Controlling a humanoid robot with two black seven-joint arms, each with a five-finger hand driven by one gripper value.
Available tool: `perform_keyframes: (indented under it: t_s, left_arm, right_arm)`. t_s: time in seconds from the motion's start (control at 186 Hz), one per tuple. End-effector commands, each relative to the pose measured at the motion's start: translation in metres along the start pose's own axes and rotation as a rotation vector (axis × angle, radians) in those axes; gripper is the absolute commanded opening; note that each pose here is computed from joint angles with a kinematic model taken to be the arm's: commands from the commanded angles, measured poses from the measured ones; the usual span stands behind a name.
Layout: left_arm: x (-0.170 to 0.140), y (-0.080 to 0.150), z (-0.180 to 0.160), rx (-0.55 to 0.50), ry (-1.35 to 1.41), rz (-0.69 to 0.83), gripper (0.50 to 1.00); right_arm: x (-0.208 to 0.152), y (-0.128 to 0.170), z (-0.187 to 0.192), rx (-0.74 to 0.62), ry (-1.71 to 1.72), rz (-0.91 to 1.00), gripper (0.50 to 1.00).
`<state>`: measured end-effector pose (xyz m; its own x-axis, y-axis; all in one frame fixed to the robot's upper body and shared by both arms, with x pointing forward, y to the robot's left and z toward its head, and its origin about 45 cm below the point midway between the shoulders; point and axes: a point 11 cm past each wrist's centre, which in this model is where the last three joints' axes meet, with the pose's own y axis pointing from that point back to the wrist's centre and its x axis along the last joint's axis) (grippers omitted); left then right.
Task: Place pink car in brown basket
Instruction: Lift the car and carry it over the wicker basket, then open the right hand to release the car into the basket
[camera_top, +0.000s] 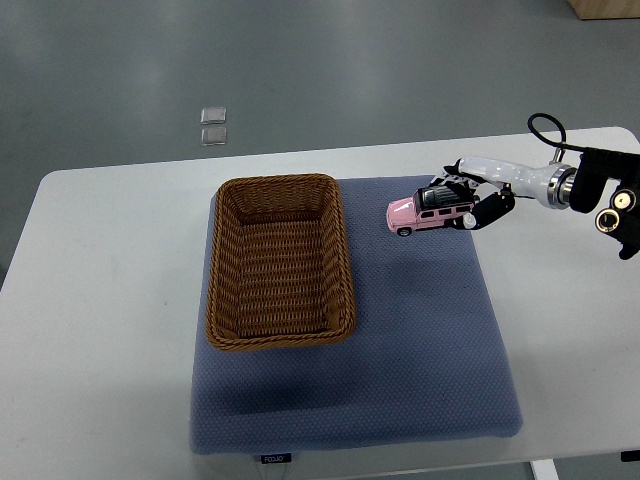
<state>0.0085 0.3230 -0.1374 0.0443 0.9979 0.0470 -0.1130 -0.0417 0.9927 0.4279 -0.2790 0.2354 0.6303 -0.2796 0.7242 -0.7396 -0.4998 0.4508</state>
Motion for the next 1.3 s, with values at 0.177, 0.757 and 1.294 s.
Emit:
perform_keyframes:
  t_s: [0.177, 0.757, 1.294]
  left_arm:
    - [0.0, 0.0, 0.0, 0.001, 0.0, 0.0, 1.0]
    - [-0.002, -0.001, 0.01, -0.013, -0.006, -0.009, 1.0]
    - [-0.002, -0.001, 0.011, -0.014, -0.008, -0.007, 1.0]
  right_arm:
    - [0.04, -0.009, -0.046, 0.079, 0.07, 0.022, 0.5]
    - [-0.04, -0.101, -0.155, 0.264, 0.089, -0.127, 0.5]
    - [-0.094, -0.12, -0.163, 0.279, 0.079, -0.179, 0.84]
